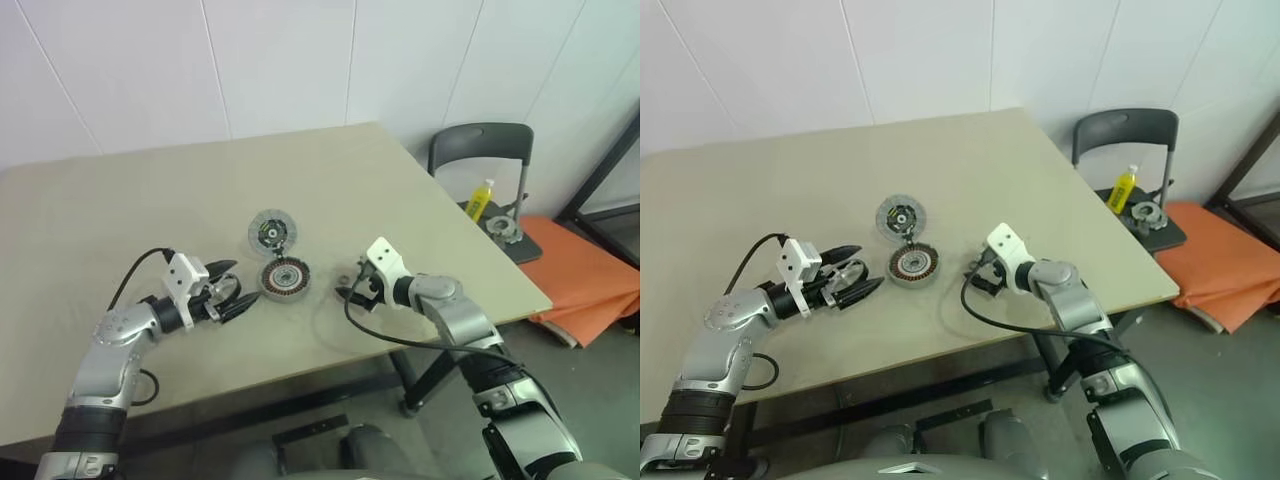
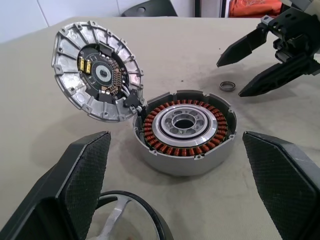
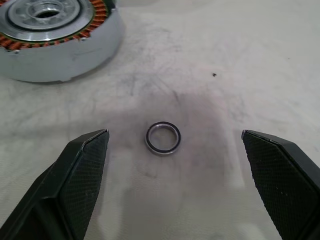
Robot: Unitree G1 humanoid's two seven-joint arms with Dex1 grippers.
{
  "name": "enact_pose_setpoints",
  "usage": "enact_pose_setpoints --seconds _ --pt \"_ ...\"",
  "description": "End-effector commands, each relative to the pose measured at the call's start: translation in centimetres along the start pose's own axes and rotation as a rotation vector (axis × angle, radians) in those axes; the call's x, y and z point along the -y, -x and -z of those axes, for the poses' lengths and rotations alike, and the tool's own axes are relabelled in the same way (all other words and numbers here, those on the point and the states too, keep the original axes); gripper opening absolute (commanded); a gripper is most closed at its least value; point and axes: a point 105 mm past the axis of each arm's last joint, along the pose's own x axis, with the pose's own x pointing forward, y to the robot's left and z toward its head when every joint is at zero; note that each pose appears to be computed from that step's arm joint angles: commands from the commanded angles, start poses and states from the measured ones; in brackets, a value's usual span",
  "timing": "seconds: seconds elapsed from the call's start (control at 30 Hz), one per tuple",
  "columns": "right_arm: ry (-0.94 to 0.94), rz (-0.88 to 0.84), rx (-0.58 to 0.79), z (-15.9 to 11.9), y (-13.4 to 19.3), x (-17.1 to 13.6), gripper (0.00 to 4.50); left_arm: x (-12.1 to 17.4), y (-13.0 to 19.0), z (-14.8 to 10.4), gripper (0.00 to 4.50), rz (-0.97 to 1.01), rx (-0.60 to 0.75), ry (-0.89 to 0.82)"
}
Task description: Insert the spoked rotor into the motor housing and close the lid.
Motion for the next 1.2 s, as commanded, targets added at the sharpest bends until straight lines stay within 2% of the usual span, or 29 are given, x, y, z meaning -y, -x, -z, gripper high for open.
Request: enact_pose_setpoints --seconds 0.03,0.4,0.6,0.63,0.7,0.97,1.0,1.13,1.2 --pt "-0.035 0.026 0.036 -1.6 -0.2 0.6 4.48 0.0 -0.3 -0.9 4.50 0.007 0.027 -0.035" --pt "-0.029 0.031 0.026 -1.8 -0.4 0.7 4.48 -0.1 -0.3 -0.8 4.50 -0.001 0.025 -0.030" --pt "-0.039 -0.017 0.037 -2.2 -0.9 -0.4 4.48 -0.1 -0.3 -0.7 4.50 -0.006 0.023 -0.031" --pt "-0.042 -0.024 0.038 -2.3 -0.9 -0.6 4.11 -0.2 -0.3 -0.7 4.50 -0.007 0.023 -0.032" --pt "-0.043 -0.029 0.039 -2.3 -1.0 -0.8 3.63 -0.2 -0.3 -0.7 4.50 -0.009 0.023 -0.033" --pt "-0.036 -0.039 0.036 -2.3 -0.9 -0.8 0.87 -0.9 -0.2 -1.1 4.50 -0.036 0.038 -0.036" --pt "-0.035 -0.038 0.037 -2.3 -0.8 -0.7 0.67 -0.9 -0.3 -1.2 4.50 -0.037 0.040 -0.037" --pt "-0.021 -0.019 0.042 -2.7 -0.8 -0.3 0.68 -1.2 -0.4 -1.4 4.50 -0.045 0.048 -0.040" --pt "-0.048 -0.023 0.087 -3.7 -0.9 -0.3 0.68 -1.3 -0.4 -1.5 4.50 -0.046 0.048 -0.041"
